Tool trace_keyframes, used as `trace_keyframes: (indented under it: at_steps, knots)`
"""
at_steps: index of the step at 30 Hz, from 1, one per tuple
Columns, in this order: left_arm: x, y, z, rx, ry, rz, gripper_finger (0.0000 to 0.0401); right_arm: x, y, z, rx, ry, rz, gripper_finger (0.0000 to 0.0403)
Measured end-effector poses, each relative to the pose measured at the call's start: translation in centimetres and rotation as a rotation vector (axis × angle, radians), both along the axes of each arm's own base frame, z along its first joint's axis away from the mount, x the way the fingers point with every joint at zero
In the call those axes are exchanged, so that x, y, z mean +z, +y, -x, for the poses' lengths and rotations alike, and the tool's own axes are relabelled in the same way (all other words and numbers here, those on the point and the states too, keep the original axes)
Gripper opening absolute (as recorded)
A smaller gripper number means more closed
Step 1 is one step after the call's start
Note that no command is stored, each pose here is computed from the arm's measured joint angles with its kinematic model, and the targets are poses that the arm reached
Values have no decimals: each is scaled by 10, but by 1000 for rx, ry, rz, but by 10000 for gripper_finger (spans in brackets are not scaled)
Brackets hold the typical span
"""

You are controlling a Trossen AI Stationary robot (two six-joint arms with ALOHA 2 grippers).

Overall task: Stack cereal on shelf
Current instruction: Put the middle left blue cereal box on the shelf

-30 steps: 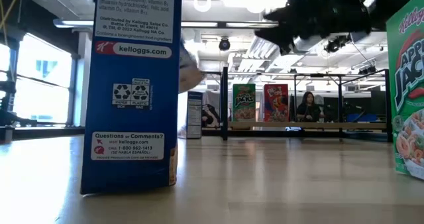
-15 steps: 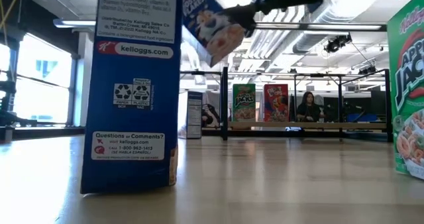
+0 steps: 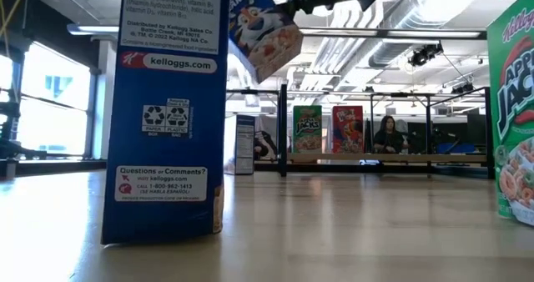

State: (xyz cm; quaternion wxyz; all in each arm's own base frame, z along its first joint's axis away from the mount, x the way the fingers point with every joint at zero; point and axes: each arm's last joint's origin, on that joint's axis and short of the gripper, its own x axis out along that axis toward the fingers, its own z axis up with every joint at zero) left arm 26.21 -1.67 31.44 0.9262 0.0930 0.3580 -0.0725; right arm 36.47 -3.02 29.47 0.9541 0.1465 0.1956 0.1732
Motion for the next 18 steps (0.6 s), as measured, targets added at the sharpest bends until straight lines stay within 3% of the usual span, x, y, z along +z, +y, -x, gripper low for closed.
trace_keyframes:
  at_steps: [11, 18]
  knots:
    - [1, 1, -1, 33, -1, 75, 183, 2, 4, 3, -15, 39, -57, 296]
    - [0, 2, 0, 64, 10, 95, 183, 3, 7, 3, 40, 46, -97, 296]
